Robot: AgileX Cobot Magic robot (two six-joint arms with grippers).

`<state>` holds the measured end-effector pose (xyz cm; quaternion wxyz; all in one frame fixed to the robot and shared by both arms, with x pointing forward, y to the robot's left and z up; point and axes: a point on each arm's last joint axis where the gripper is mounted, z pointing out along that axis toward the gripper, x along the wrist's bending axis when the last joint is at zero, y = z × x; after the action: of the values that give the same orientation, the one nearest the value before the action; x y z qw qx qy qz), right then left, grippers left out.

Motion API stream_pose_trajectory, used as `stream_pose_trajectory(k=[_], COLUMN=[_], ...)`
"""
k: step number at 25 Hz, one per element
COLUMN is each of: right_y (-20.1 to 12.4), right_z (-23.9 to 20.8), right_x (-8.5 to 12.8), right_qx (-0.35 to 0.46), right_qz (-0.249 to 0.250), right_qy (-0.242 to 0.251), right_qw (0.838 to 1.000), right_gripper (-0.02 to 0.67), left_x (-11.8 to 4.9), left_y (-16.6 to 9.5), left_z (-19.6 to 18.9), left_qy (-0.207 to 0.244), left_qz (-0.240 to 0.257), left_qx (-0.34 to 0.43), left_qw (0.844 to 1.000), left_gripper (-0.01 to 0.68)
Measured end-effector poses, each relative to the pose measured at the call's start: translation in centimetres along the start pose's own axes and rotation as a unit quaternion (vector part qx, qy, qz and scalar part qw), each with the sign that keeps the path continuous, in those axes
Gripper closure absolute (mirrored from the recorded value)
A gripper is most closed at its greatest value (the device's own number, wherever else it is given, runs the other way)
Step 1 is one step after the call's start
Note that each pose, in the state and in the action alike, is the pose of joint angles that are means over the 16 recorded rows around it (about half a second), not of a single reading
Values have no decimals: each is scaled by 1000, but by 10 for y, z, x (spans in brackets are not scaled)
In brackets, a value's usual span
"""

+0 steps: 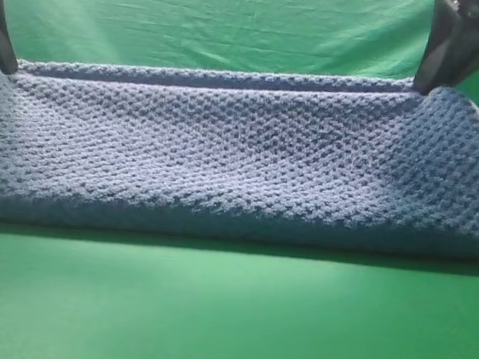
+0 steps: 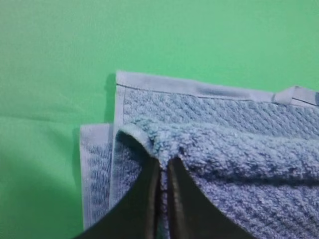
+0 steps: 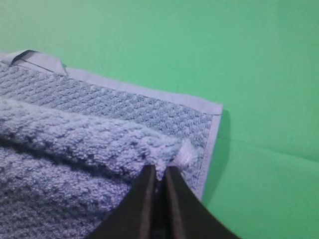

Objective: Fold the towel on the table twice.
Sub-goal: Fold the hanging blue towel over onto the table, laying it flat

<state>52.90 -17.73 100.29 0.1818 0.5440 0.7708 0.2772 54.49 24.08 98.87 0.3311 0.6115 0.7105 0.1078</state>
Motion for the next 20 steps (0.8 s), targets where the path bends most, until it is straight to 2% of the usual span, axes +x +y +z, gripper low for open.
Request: stream_pose_trajectory(k=[5,8,16,20], right_y=[6,8,15,22], right_z=[27,38,39,18], right_x=[0,-1,-3,-8], right_qx=[-8,-14,-37,-53], right_qz=[-6,-9,-8,-7], right_qy=[-1,-1,-2,-8], right_qw=[1000,1000,999,999], right_gripper=[630,576,273,152], left_x=[3,5,6,2], left_y=[9,12,15,20], left_z=[25,35,38,23], left_qy=[11,17,25,22], left_qz=[10,19,57,80], left_qx=[4,5,3,-12], left_qw=[1000,1000,998,996], left_gripper=[657,603,302,193])
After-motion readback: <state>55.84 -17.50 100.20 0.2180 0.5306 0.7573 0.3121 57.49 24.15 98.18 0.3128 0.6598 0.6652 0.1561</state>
